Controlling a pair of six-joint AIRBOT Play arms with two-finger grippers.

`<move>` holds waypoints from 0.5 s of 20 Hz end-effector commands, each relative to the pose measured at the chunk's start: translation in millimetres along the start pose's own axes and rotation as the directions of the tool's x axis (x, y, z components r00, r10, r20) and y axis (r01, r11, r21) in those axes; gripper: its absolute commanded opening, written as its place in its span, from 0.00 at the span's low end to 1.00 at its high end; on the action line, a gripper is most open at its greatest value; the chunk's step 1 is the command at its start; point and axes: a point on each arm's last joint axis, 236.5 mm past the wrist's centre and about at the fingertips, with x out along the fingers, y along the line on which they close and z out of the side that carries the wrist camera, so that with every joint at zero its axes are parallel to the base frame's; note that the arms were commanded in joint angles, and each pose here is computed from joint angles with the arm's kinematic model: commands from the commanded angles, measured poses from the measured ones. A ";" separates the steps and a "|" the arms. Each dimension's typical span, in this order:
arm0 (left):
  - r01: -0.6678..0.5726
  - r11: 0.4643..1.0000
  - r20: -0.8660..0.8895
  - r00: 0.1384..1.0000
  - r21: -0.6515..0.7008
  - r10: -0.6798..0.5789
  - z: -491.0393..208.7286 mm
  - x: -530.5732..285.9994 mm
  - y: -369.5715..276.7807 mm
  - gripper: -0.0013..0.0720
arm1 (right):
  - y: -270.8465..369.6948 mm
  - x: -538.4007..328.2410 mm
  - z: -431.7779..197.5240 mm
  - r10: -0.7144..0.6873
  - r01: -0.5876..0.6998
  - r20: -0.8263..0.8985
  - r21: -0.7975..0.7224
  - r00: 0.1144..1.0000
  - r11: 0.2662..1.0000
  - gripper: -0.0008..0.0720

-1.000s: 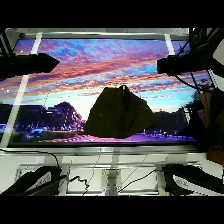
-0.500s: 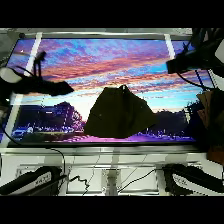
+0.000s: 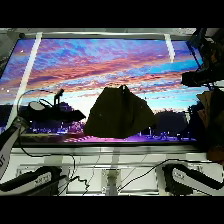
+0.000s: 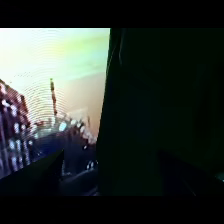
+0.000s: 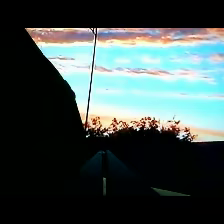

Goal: Fold the clothes and pants, and hang the long-sleeved shirts on hangers.

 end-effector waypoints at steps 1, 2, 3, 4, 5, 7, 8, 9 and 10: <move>0.014 1.000 -0.092 0.996 0.008 -0.013 -29.9 26.9 0.4 0.92 | -3.6 4.1 8.1 0.026 -0.027 0.050 0.025 0.998 0.999 0.10; 0.020 1.000 -0.126 0.992 0.019 -0.017 -38.0 35.2 -3.6 0.92 | -4.3 4.0 9.3 0.023 -0.025 0.055 0.025 0.998 0.999 0.10; 0.022 0.999 -0.153 0.988 0.028 -0.018 -44.7 42.5 -6.4 0.91 | -4.4 4.0 9.3 0.023 -0.024 0.055 0.025 0.998 0.999 0.10; 0.020 0.999 -0.170 0.985 0.039 -0.013 -49.3 49.6 -8.3 0.79 | -4.3 4.0 9.3 0.023 -0.025 0.055 0.025 0.998 0.999 0.10; 0.013 0.998 -0.174 0.985 0.054 -0.003 -50.7 54.6 -9.6 0.58 | -4.7 4.0 9.3 0.022 -0.023 0.055 0.025 0.998 0.999 0.10; 0.004 0.997 -0.148 0.989 0.079 0.008 -41.9 54.9 -12.2 0.05 | -11.7 4.4 8.4 -0.008 0.007 0.051 0.019 0.999 1.000 0.10; 0.005 0.996 -0.123 0.992 0.094 0.006 -29.9 49.5 -15.5 0.04 | -17.6 4.3 7.7 -0.032 0.032 0.048 0.002 0.998 0.999 0.10; 0.011 0.993 -0.093 0.996 0.118 0.000 -14.4 40.4 -21.7 0.04 | -22.8 3.9 7.2 -0.052 0.053 0.046 -0.017 0.998 0.998 0.09; 0.007 0.986 -0.049 0.999 0.164 0.001 6.7 25.7 -29.3 0.04 | -24.0 4.2 8.5 -0.049 0.050 0.052 -0.023 0.997 0.998 0.09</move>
